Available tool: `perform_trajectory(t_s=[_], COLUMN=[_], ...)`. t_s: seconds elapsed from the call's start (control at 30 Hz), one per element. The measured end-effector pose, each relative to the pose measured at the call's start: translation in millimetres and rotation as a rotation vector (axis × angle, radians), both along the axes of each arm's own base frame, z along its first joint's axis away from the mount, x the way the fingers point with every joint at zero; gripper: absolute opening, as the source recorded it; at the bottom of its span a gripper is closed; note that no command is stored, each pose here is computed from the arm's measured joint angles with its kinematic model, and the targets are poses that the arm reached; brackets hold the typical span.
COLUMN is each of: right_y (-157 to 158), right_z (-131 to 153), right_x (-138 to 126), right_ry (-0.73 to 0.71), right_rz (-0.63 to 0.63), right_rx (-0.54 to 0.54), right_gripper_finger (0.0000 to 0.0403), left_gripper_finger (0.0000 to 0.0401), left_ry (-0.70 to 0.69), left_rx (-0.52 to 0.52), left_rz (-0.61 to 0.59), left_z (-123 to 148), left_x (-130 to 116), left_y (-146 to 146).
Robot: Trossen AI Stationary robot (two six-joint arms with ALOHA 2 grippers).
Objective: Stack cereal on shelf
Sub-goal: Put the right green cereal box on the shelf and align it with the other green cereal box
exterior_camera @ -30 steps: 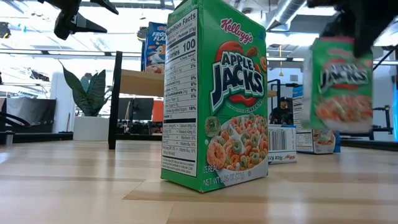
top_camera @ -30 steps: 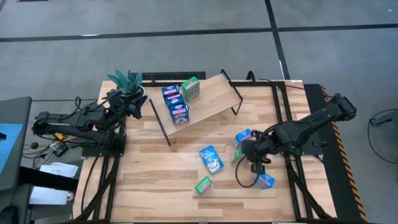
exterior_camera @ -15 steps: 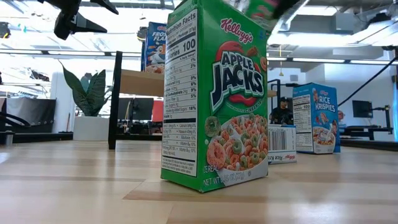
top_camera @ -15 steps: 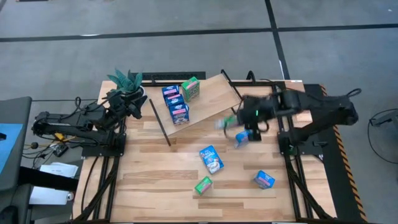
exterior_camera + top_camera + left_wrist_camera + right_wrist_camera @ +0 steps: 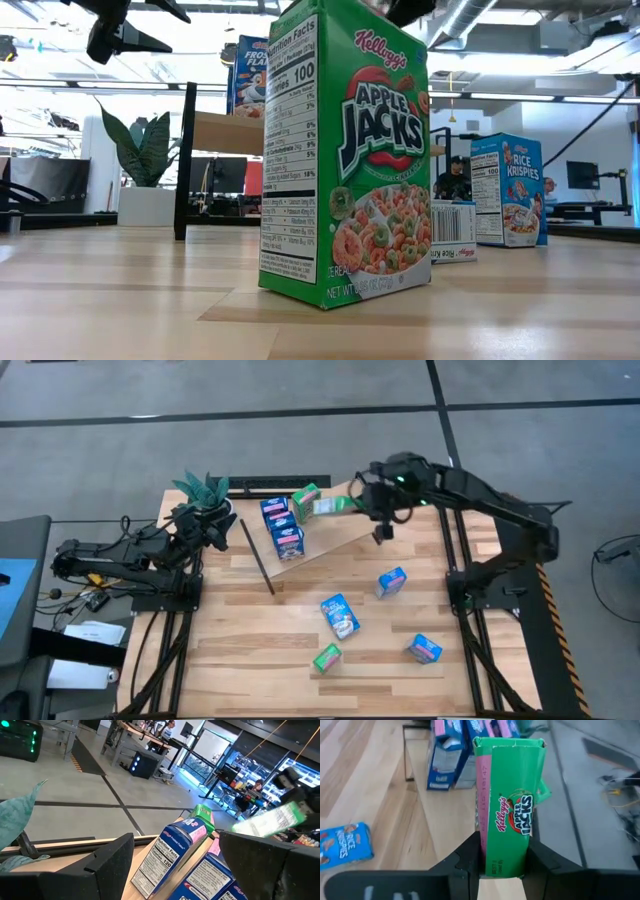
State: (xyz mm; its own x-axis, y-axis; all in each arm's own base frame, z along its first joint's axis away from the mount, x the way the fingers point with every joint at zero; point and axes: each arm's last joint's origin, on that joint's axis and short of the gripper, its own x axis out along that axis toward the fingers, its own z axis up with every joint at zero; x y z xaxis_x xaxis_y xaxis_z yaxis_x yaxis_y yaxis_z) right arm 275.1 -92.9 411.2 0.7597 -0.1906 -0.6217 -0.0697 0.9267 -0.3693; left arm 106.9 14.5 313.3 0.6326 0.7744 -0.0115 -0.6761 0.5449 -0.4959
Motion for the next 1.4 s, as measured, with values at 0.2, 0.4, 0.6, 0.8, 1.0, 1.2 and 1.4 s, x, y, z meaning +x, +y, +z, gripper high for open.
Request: perform_trajectory(t_s=[0.2,0.4,0.6,0.8,1.0,1.2,1.4], right_y=[-9,-21,-28,-33,-32,-29,-30], right_z=[8,7,-6,-26,-26,-26,-33], right_x=[20,46,67,81,84,86,92], right_ry=[0.183,0.271,0.336,0.408,0.394,0.388,0.407], right_rz=[0.109,0.134,0.192,0.226,0.248,0.259,0.262], right_rx=[-0.007,0.009,-0.013,-0.009,-0.034,-0.042,-0.047], right_gripper_finger=[0.0125,0.0126,0.0126,0.0126,0.0126,0.0126,0.0126], left_gripper_finger=[0.0283,0.0283,0.0283,0.0283,0.0283,0.0283,0.0283], left_ry=[0.0,-0.001,-0.002,-0.002,-0.002,-0.002,-0.003], left_rx=[0.0,-0.001,-0.002,-0.002,-0.002,-0.002,-0.002], left_rz=[0.0,0.005,0.007,0.008,0.008,0.008,0.008], left_z=[0,0,0,0,0,0,0], left_x=[0,0,0,0,0,0,0], left_y=[0,0,0,0,0,0,0])
